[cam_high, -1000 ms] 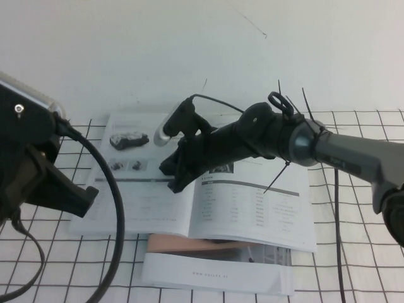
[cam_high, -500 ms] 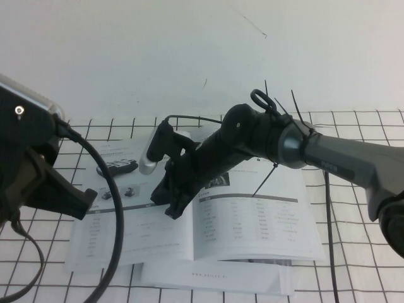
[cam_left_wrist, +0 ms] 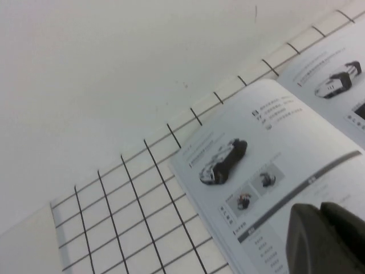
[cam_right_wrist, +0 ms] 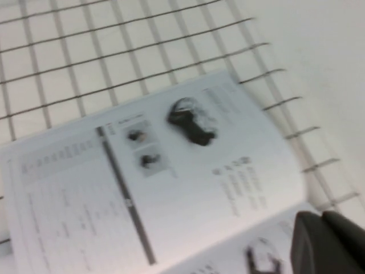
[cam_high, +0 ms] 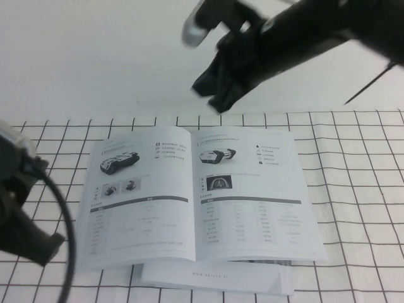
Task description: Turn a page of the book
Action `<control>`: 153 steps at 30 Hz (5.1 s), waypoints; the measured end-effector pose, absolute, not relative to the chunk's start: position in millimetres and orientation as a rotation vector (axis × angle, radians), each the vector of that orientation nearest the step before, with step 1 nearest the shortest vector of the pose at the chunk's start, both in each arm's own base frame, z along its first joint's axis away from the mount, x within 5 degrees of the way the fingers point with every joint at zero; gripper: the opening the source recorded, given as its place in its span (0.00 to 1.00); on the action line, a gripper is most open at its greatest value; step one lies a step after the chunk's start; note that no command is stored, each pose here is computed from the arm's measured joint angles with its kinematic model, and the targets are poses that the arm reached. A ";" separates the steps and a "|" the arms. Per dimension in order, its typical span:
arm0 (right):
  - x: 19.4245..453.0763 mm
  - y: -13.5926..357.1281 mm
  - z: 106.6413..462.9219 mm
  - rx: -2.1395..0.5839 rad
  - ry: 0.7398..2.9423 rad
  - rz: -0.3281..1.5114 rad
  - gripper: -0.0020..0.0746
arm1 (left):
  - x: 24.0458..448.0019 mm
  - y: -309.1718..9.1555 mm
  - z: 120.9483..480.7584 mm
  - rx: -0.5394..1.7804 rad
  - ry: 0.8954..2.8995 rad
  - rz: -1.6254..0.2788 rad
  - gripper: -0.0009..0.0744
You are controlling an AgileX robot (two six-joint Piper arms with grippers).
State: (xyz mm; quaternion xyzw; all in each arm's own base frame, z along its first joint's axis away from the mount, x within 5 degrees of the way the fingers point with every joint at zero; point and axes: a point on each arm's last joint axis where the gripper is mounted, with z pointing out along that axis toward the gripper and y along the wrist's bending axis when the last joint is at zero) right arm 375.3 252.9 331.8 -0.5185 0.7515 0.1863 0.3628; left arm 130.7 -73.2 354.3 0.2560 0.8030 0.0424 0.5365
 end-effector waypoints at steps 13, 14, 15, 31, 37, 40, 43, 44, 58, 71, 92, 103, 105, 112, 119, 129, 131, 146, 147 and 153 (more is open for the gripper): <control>259.3 108.9 457.4 -0.945 1.939 0.253 0.03 | 37.9 5.6 369.5 0.389 1.807 -0.343 0.01; 244.7 104.0 454.1 -0.932 1.935 0.251 0.03 | 32.7 10.0 366.3 0.379 1.802 -0.367 0.01; 230.6 99.5 444.5 -0.920 1.945 0.257 0.03 | 28.7 12.9 362.1 0.371 1.802 -0.390 0.01; 87.6 40.4 280.5 -0.567 1.797 0.194 0.03 | 31.4 -8.4 284.1 0.307 1.905 -0.631 0.01; 87.6 40.5 270.9 -0.574 1.828 0.196 0.03 | 32.2 -11.0 283.1 0.308 1.886 -0.656 0.01; 87.6 40.5 270.9 -0.574 1.828 0.196 0.03 | 32.1 -11.3 282.6 0.307 1.889 -0.660 0.01; 87.6 40.5 270.9 -0.574 1.828 0.196 0.03 | 32.3 -11.5 281.9 0.307 1.891 -0.659 0.01; 87.6 40.5 270.9 -0.574 1.828 0.196 0.03 | 32.3 -11.5 281.7 0.306 1.892 -0.660 0.01; 87.6 40.5 270.9 -0.574 1.828 0.196 0.03 | 33.2 -10.3 281.3 0.244 1.889 -0.628 0.01; 87.6 40.6 270.9 -0.573 1.828 0.198 0.03 | 55.4 -5.2 247.5 -0.127 1.674 -0.336 0.01; 87.4 40.5 271.0 -0.572 1.826 0.198 0.03 | 56.0 -9.9 198.8 -0.029 1.573 -0.312 0.01; 87.3 40.5 270.9 -0.573 1.828 0.198 0.03 | 52.6 -8.0 173.4 0.027 1.856 -0.204 0.01; 87.3 40.5 270.9 -0.573 1.828 0.198 0.03 | 52.5 -8.0 173.0 0.028 1.861 -0.203 0.01; 87.3 40.5 270.9 -0.573 1.828 0.198 0.03 | 52.3 -8.0 173.2 0.027 1.865 -0.204 0.01; 87.3 40.5 270.9 -0.573 1.828 0.199 0.03 | 52.3 -8.0 173.0 0.027 1.866 -0.204 0.01; 87.0 40.5 271.2 -0.571 1.826 0.200 0.03 | 52.3 -8.0 173.0 0.027 1.866 -0.204 0.01; 83.4 38.4 273.0 -0.558 1.809 0.193 0.03 | 52.3 -8.0 173.0 0.027 1.866 -0.204 0.01; 26.1 17.9 285.9 -0.346 1.581 -0.002 0.03 | 52.3 -8.0 173.0 0.027 1.866 -0.204 0.01; 25.7 17.9 285.9 -0.346 1.578 -0.002 0.03 | 52.3 -8.0 173.0 0.027 1.866 -0.204 0.01; 32.3 17.1 261.2 -0.340 1.624 -0.005 0.03 | 52.3 -8.0 173.0 0.028 1.866 -0.204 0.01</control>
